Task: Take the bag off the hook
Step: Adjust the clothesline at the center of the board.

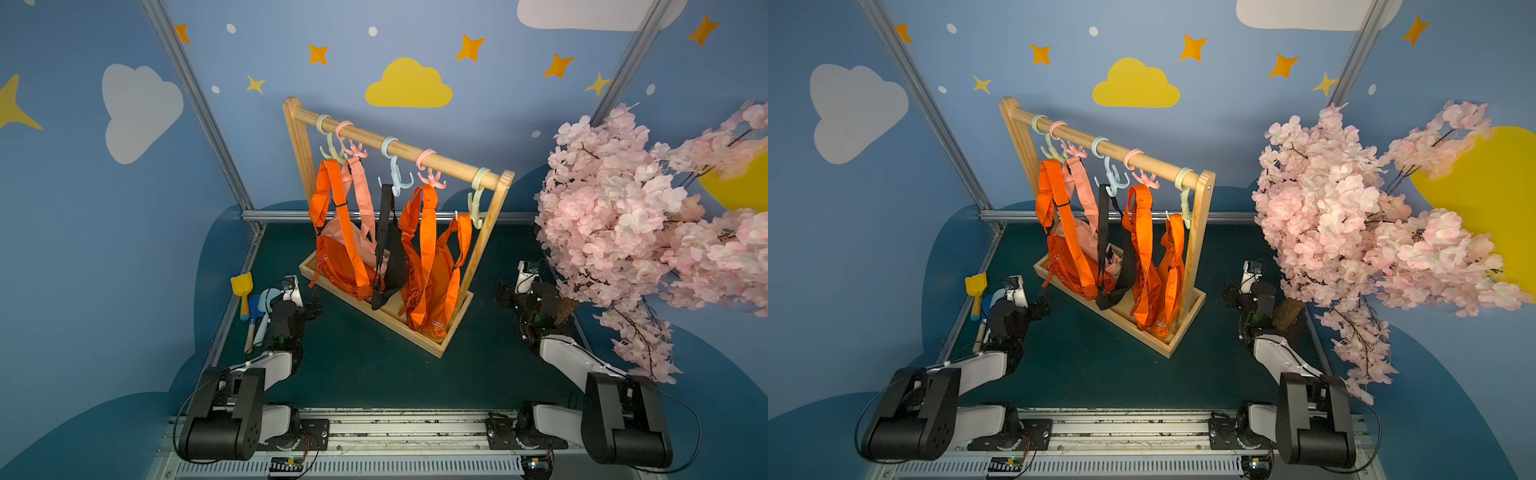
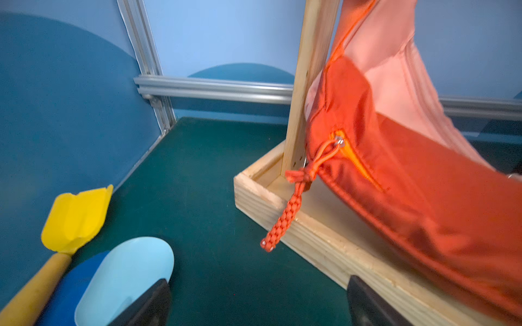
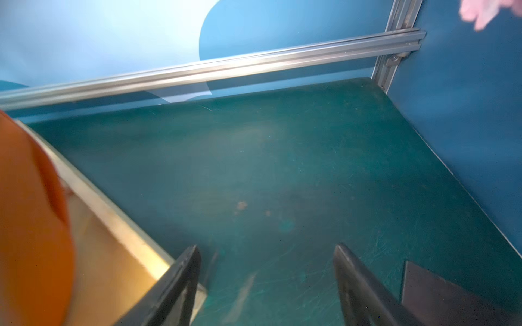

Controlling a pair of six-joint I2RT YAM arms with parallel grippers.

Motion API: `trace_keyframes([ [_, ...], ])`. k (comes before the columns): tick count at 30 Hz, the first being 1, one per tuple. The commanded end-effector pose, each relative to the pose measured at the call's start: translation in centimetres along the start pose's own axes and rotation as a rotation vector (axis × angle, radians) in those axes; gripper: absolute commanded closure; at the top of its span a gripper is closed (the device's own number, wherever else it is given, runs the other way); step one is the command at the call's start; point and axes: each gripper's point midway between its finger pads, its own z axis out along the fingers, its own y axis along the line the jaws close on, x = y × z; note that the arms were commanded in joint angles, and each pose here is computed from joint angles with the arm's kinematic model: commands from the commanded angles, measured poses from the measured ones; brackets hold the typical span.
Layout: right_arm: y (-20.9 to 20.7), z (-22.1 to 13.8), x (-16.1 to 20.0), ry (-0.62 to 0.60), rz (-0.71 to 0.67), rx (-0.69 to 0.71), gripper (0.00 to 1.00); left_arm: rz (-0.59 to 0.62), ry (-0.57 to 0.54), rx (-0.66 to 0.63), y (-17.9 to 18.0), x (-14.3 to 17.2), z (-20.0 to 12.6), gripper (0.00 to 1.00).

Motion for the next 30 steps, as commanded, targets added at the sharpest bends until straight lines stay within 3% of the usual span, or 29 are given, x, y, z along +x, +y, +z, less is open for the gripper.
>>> trace_keyframes([
  [1,1.2,-1.0,0.5,0.112,0.044,-0.007,0.25,-0.020,-0.071,-0.041,0.6,-3.1,-0.8,0.05],
  [6,4.2,-2.7,-2.0,0.176,0.085,-0.084,0.26,-0.078,-0.114,-0.080,1.3,-7.1,-1.7,0.07],
  [12,6.6,-5.8,-2.3,0.268,0.173,-0.129,0.29,-0.158,-0.134,-0.114,3.1,-13.5,-1.9,0.10],
  [20,9.7,-10.6,-1.5,0.364,0.170,-0.185,0.35,-0.240,-0.076,0.107,1.9,-20.5,2.8,0.15],
  [25,11.3,-13.6,-1.0,0.390,0.109,-0.249,0.36,-0.326,0.049,0.308,0.0,-22.0,7.1,0.22],
  [30,11.2,-15.0,0.8,0.403,0.070,-0.263,0.35,-0.389,0.089,0.446,-1.3,-23.2,9.9,0.25],
])
